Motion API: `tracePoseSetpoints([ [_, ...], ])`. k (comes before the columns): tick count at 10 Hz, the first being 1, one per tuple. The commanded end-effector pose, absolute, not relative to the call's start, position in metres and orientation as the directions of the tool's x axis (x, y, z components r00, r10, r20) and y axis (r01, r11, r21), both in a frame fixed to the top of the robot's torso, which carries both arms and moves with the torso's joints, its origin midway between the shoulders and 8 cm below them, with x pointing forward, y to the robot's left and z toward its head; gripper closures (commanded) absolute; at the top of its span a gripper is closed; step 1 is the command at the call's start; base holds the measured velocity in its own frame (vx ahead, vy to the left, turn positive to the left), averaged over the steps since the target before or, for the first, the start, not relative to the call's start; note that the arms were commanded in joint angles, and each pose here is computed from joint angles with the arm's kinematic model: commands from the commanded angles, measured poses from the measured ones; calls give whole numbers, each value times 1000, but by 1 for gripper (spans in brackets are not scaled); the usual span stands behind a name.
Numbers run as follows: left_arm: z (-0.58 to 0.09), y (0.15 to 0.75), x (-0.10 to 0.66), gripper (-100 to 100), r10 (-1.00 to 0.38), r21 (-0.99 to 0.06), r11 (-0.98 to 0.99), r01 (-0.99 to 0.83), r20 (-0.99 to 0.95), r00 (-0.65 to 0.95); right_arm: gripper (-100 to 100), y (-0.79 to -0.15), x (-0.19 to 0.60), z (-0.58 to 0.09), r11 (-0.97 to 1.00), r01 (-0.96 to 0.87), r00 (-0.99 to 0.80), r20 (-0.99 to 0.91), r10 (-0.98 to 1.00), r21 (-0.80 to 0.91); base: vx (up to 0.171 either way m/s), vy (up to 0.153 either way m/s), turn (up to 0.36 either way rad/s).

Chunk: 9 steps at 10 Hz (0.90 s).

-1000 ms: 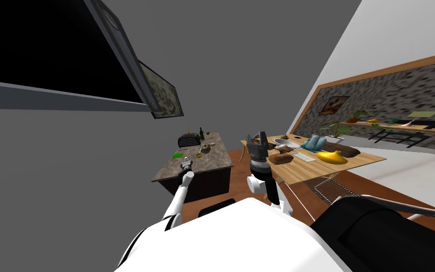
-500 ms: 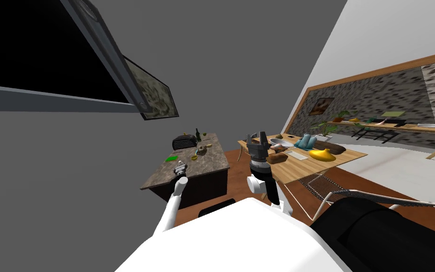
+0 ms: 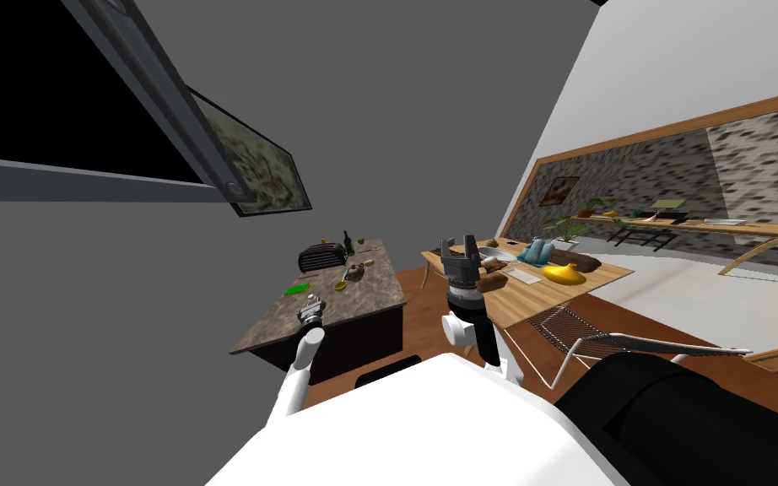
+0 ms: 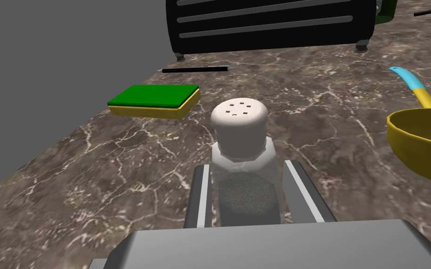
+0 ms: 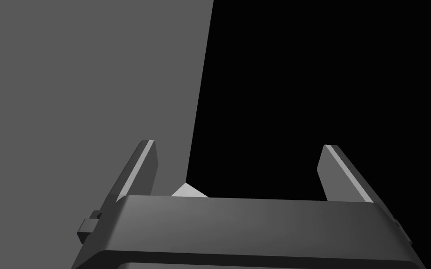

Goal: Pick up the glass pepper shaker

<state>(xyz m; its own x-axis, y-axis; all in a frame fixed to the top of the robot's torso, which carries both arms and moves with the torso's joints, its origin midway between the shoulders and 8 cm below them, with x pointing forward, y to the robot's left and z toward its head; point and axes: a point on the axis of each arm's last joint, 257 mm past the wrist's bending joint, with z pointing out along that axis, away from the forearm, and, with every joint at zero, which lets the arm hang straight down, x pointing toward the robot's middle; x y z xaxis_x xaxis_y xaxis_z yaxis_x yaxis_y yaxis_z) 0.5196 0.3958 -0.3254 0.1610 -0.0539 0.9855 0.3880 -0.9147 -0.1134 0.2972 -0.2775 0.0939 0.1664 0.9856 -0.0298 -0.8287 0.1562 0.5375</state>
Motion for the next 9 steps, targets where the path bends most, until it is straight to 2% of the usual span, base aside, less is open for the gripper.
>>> tracePoseSetpoints([
  [1,-329,410,504,100,-52,-118,-913,390,983,175,0,-278,297,94,156,-829,166,-30,986,538,54,-67,-104],
  [8,-310,439,467,100,-75,-136,-903,408,984,162,0,-278,297,94,156,-829,166,-30,986,538,32,-39,-51],
  [9,-309,439,467,0,-76,-137,-903,408,984,161,0,-278,297,94,156,-829,166,-30,986,538,0,0,0],
])
